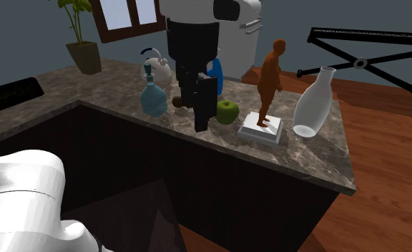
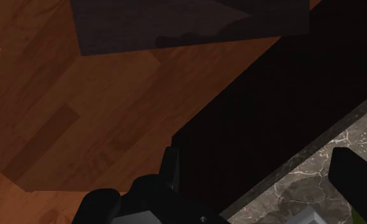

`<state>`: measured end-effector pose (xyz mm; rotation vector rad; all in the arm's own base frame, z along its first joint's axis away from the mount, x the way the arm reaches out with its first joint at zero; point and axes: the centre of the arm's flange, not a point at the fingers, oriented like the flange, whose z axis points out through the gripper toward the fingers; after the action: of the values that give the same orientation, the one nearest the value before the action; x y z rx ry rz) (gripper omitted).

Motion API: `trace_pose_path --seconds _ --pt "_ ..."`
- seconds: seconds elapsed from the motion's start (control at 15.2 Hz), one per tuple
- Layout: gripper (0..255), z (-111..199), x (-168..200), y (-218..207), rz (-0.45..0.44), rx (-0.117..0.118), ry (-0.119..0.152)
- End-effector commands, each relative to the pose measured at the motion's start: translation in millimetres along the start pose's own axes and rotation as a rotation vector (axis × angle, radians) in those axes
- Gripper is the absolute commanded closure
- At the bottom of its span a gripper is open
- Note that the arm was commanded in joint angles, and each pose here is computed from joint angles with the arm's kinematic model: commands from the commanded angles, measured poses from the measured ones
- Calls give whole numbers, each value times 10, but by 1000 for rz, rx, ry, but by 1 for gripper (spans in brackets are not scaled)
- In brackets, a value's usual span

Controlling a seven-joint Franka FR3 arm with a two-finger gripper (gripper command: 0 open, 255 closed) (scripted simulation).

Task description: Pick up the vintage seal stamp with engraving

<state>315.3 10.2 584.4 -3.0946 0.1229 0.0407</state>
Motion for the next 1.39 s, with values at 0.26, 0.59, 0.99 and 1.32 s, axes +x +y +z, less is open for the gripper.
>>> trace_pose_path --seconds 0.26,0.59,0.99,1.32 --pt "0 227 -24 -455 70 14 7" --pt "0 502 -6 -1029 159 31 15" --pt "0 819 86 -1719 264 52 26" --pt "0 1070 220 -2288 352 69 34"
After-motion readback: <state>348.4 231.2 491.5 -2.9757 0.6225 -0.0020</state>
